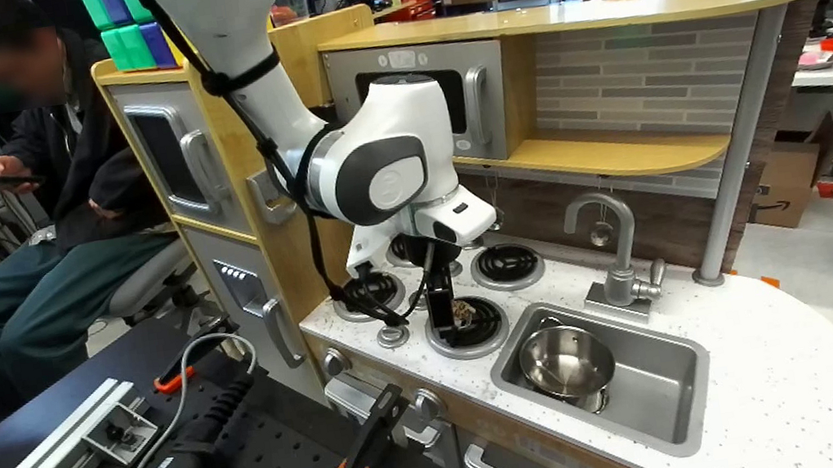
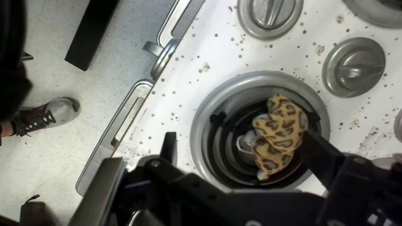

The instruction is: Put the chicken in the sink

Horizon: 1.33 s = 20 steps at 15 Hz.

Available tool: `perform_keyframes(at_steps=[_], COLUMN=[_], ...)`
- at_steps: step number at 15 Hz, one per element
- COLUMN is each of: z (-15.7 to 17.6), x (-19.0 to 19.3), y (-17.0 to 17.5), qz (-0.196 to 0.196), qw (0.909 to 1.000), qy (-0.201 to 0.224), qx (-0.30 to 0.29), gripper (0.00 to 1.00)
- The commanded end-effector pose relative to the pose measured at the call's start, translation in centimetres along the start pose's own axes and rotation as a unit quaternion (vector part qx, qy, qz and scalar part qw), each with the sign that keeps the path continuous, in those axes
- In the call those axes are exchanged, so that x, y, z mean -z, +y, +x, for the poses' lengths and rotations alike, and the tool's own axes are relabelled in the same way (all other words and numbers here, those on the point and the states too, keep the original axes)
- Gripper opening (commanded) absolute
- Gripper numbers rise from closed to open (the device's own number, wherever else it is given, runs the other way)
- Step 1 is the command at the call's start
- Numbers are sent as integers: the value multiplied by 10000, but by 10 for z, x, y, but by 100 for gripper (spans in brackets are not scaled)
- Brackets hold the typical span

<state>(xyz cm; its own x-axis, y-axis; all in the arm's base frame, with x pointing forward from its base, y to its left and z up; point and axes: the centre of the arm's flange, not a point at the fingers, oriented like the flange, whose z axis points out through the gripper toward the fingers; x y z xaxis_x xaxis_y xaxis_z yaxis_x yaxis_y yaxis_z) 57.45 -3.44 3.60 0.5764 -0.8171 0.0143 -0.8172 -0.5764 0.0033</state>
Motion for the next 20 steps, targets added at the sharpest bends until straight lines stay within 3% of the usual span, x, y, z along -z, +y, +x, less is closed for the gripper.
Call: perform_keyframes(at_steps=[1, 4, 5, 6, 9, 17, 20], z=[1, -6, -7, -8, -8, 4, 35], x=[-16, -23, -24, -26, -27, 3, 20], y=[-28, -37, -38, -40, -41, -32, -12], qz=[101, 120, 134, 172, 201, 303, 309], qw=[9999, 9999, 9999, 9998, 9998, 9995, 9974], qy=[18, 4, -20, 1, -18, -125, -358], qx=[-75, -7, 14, 40, 48, -44, -550], gripper=[100, 100, 95, 74, 63, 0, 4])
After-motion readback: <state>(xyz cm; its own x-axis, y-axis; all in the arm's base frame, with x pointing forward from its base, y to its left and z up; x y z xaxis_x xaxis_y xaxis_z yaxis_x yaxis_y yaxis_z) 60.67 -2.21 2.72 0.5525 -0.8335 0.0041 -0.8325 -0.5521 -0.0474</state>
